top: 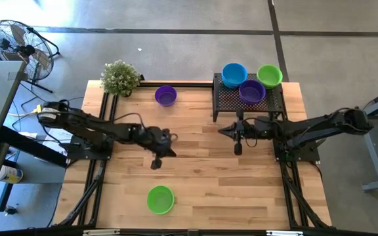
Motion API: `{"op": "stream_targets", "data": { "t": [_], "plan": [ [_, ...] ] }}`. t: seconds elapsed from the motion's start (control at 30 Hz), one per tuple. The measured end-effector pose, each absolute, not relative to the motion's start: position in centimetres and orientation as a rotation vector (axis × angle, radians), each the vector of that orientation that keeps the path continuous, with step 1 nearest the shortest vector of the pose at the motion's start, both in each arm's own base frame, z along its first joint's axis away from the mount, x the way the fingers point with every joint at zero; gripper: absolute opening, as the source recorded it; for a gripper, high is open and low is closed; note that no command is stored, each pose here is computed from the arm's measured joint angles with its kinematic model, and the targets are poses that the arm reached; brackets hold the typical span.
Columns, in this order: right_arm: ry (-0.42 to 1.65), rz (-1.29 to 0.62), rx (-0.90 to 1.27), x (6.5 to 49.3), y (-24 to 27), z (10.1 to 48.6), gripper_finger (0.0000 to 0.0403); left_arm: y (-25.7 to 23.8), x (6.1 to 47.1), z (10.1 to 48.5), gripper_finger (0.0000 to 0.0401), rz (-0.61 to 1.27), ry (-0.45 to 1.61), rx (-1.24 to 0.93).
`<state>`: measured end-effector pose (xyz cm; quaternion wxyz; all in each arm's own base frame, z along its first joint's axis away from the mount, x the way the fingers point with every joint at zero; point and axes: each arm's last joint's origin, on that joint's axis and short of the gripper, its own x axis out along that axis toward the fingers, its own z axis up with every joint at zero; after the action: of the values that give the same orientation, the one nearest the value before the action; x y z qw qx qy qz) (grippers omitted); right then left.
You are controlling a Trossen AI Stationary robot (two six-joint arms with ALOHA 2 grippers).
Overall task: Pick & Place Mini bowls
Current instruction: Stack the green bowl on top of the green bowls on the shelf
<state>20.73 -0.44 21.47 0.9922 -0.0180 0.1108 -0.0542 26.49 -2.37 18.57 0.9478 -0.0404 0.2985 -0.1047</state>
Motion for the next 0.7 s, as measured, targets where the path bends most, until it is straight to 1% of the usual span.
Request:
{"op": "stream_targets", "data": {
  "t": [0.1, 0.2, 0.3, 0.53, 0.63, 0.7],
  "plan": [
    [0.228, -0.114, -0.044, 20.7, 0.1, 21.4, 0.0004, -4.2, 26.7, 19.8, 0.0001, -0.178, 0.713, -0.032],
    [0.218, -0.123, -0.067, 20.7, 0.5, 21.5, 0.0002, -5.9, 26.5, 20.8, 0.0013, -0.181, 0.778, -0.05],
    [0.217, -0.136, -0.081, 20.7, 0.9, 21.5, 0.0001, -7.7, 26.0, 21.1, 0.0044, -0.188, 0.847, -0.118],
    [0.21, -0.109, -0.088, 20.6, 1.9, 21.5, 0.0, -11.4, 24.2, 20.6, 0.0138, -0.178, 1.003, -0.262],
    [0.193, -0.09, -0.092, 20.6, 2.3, 21.7, 0.0, -13.0, 23.8, 20.2, 0.0159, -0.187, 1.031, -0.304],
    [0.18, -0.081, -0.104, 20.6, 2.5, 21.8, 0.0, -13.9, 23.6, 19.6, 0.0162, -0.189, 1.062, -0.333]
  ]
}}
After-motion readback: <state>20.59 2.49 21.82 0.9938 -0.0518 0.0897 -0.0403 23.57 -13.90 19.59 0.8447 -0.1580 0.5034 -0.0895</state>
